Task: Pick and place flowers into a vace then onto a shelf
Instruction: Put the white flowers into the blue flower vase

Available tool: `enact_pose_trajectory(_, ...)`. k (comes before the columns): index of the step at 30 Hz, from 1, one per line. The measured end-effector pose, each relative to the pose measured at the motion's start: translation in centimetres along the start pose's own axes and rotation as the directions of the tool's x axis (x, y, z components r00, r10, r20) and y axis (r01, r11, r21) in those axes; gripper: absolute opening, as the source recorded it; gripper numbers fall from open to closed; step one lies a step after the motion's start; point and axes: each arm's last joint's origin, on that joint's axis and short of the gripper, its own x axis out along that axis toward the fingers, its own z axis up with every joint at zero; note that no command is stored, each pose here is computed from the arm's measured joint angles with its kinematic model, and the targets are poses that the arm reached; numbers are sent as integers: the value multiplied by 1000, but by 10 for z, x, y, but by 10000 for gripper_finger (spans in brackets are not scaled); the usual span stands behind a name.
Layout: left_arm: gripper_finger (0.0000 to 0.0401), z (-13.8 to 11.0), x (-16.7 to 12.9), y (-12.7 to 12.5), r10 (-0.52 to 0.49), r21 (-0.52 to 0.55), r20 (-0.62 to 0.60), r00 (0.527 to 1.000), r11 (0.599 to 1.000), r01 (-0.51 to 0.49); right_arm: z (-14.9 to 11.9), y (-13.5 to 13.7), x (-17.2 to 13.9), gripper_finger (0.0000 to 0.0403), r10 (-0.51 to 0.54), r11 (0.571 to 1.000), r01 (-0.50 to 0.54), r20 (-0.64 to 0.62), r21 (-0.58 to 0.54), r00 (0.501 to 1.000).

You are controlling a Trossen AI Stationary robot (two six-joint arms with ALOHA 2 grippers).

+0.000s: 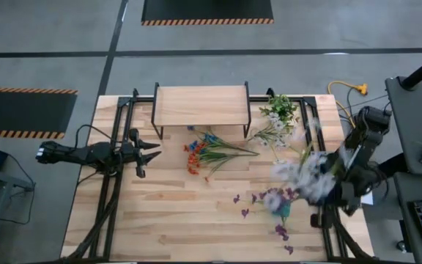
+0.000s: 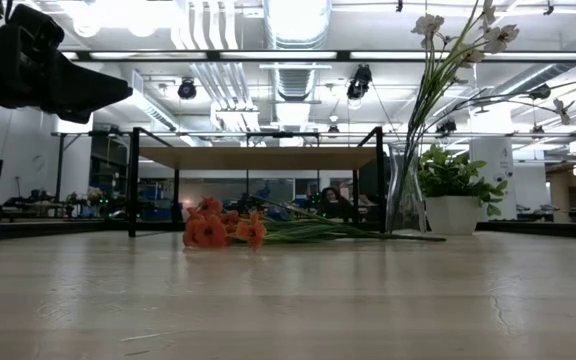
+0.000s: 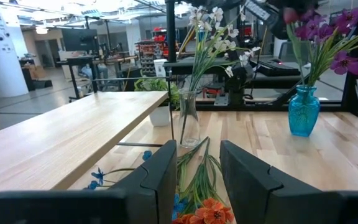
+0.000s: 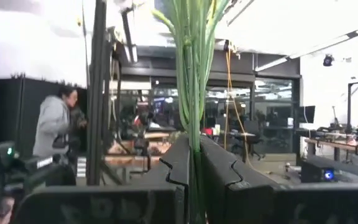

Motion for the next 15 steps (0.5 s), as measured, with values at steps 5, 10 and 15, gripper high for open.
enact_pose_trajectory(5,107,0,0,0,0,0,0,1000,1000,0,10,-20,6,11,-56,997,52,-75,-58,996)
enact_pose_trajectory(10,107,0,0,0,0,-1,1,1000,1000,0,25,-27,15,11,-60,995,48,-124,-93,990)
enact_pose_trajectory(15,107,4,0,0,5,-76,49,999,997,-2,20,-32,19,11,-90,991,73,-167,-108,982)
